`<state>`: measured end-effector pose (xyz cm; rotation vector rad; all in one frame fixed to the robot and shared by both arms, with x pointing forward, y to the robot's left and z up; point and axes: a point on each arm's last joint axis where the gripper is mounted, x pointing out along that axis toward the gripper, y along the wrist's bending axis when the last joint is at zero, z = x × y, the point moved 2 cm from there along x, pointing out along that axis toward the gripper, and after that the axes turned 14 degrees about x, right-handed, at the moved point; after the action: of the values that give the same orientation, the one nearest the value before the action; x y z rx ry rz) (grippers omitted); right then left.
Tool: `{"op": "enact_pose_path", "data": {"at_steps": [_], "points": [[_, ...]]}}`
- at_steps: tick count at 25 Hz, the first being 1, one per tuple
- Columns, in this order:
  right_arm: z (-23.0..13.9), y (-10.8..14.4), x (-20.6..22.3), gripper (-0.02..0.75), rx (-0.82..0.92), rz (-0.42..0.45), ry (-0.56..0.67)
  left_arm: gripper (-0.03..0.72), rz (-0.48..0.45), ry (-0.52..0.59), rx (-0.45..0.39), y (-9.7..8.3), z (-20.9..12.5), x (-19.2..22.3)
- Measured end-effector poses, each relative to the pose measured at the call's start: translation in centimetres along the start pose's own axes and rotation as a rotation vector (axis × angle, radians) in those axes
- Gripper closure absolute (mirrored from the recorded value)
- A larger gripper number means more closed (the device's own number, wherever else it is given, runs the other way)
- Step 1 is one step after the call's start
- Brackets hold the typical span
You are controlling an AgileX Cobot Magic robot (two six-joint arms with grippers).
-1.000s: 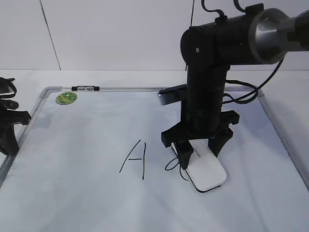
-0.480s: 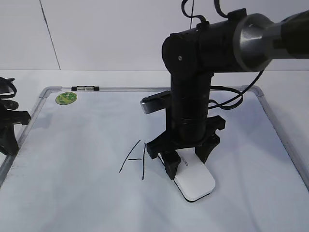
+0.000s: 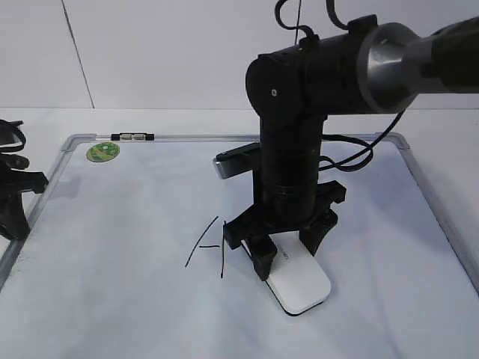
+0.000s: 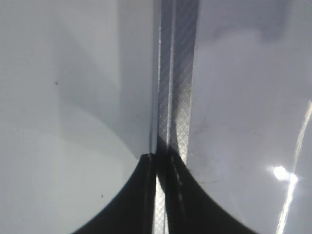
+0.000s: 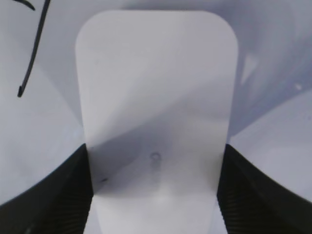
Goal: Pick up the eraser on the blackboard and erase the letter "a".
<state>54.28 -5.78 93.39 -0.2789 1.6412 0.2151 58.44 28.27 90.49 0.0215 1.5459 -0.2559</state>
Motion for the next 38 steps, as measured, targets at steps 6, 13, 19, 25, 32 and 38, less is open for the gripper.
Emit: {"op": "enact_pose_path", "data": {"at_steps": [6, 13, 19, 25, 32, 38], "points": [[0.5, -1.3, 0.0, 0.206, 0.05, 0.027, 0.009, 0.673, -0.001, 0.0, -0.001, 0.0, 0.0, 0.0], [1.4, -4.2, -0.1, 0.206, 0.143, 0.057, 0.013, 0.673, -0.002, 0.0, -0.001, 0.0, 0.0, 0.0], [1.6, -5.0, -0.1, 0.206, 0.164, 0.057, 0.013, 0.673, -0.003, -0.001, -0.002, 0.0, 0.0, 0.0], [1.3, -3.7, -0.1, 0.206, 0.127, 0.036, 0.007, 0.673, -0.003, -0.001, -0.002, 0.0, 0.0, 0.0], [0.4, -0.6, 0.1, 0.206, 0.021, -0.012, -0.004, 0.673, -0.003, -0.001, -0.002, 0.0, 0.0, 0.0], [-0.2, 0.9, 0.1, 0.206, -0.016, -0.008, -0.003, 0.673, -0.003, -0.001, -0.002, 0.0, 0.0, 0.0]]}}
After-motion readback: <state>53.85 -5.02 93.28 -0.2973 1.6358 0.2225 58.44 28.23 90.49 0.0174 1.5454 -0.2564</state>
